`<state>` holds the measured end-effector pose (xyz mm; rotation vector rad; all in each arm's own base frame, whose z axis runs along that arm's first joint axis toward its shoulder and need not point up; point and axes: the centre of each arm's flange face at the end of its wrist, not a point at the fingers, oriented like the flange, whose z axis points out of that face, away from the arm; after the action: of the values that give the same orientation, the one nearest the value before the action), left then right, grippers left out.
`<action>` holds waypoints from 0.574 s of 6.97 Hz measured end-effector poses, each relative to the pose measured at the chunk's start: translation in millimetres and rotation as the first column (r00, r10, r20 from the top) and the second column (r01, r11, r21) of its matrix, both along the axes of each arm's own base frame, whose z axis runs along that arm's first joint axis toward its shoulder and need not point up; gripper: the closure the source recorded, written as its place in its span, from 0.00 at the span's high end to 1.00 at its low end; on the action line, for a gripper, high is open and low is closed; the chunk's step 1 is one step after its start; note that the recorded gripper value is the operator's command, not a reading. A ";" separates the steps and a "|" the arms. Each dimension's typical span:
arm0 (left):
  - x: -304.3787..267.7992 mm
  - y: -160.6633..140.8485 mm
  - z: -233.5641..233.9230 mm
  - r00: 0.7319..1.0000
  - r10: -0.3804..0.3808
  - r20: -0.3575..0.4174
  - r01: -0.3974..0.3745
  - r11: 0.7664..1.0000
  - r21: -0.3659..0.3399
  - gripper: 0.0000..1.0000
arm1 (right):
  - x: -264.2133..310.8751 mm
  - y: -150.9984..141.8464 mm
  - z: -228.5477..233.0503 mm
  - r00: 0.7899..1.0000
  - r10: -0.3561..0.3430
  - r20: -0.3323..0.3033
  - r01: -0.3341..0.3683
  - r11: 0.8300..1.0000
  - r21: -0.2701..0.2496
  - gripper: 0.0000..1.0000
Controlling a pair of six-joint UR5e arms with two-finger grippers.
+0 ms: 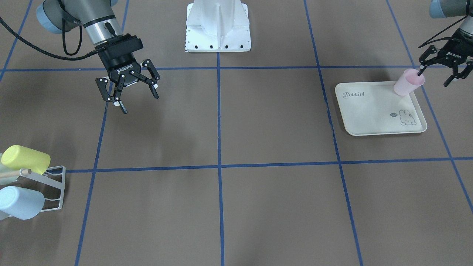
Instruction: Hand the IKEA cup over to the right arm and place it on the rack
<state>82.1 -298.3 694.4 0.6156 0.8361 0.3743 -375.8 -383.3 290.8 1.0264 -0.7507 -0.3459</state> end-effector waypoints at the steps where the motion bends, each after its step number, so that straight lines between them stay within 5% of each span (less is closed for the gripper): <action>1: 7.7 -8.1 4.2 1.000 0.004 -0.002 -0.004 1.000 -0.003 0.62 | -0.7 -0.3 0.9 1.000 -0.001 -0.003 0.001 1.000 0.000 1.00; 4: 15.2 -15.6 5.3 1.000 0.012 -0.017 -0.012 1.000 0.004 0.25 | -1.7 -0.6 2.1 1.000 -0.002 -0.008 0.002 1.000 0.002 1.00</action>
<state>97.3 -313.9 699.6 0.6185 0.8560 0.3821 -377.5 -383.9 292.9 1.0255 -0.7450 -0.3525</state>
